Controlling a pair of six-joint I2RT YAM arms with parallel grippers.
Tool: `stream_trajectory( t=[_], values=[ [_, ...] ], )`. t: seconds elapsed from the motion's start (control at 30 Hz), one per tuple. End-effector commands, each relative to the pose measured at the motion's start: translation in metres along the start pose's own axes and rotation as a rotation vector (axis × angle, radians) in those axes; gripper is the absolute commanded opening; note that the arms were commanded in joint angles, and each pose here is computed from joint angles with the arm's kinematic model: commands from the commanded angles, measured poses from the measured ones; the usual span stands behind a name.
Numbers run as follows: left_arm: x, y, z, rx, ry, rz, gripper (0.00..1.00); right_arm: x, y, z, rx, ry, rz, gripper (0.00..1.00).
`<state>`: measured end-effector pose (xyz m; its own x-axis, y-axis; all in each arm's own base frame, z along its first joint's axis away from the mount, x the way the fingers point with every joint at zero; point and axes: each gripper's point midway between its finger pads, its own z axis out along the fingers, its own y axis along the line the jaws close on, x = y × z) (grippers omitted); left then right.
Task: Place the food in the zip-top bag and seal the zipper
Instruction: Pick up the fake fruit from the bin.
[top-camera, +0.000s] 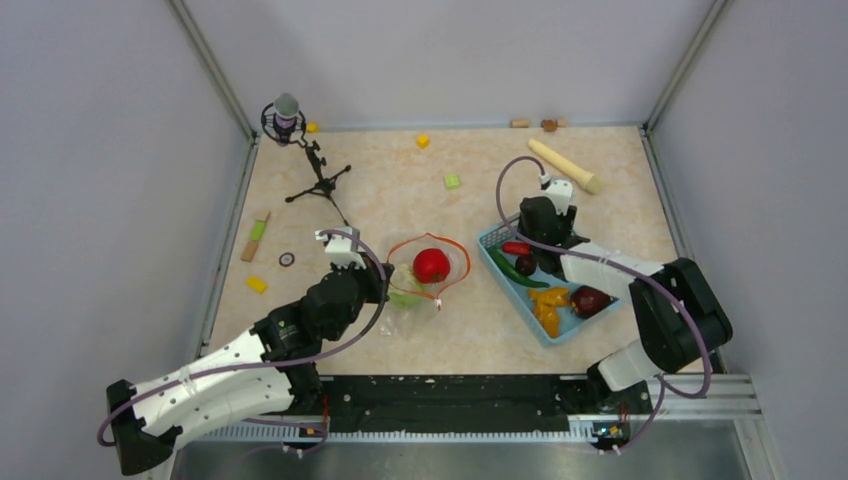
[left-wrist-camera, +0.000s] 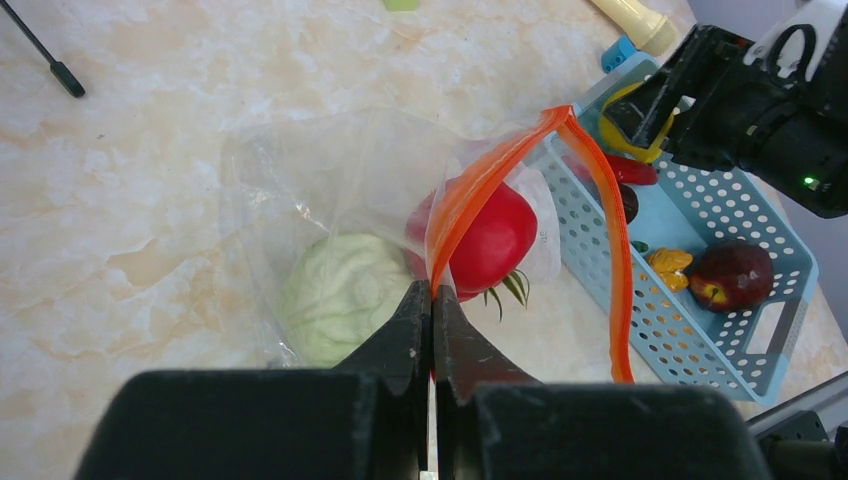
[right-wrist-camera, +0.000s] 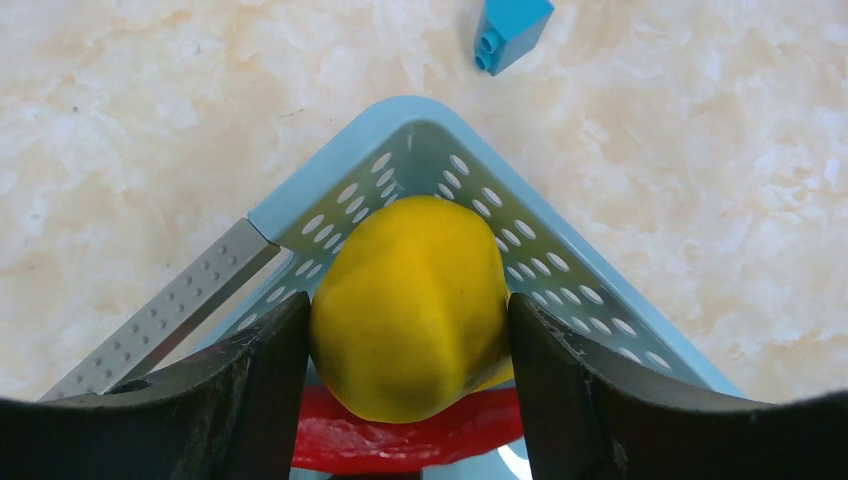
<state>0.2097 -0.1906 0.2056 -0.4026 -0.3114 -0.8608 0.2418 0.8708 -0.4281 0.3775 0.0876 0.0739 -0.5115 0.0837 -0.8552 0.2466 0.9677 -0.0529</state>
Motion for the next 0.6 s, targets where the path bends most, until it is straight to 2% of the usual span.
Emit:
stream_trajectory(
  t=[0.0,0.27,0.57],
  values=[
    [-0.019,-0.016,-0.002,0.047,-0.038,-0.024,0.00,-0.024,-0.010,-0.021,-0.009,-0.064,0.091,0.49],
    [-0.018,-0.019,-0.002,0.055,-0.032,-0.027,0.00,-0.041,-0.006,-0.064,-0.189,-0.127,0.179,0.48],
    [-0.018,-0.020,-0.002,0.061,-0.030,-0.027,0.00,-0.078,0.044,-0.150,-0.711,-0.250,0.229,0.48]
  ],
)
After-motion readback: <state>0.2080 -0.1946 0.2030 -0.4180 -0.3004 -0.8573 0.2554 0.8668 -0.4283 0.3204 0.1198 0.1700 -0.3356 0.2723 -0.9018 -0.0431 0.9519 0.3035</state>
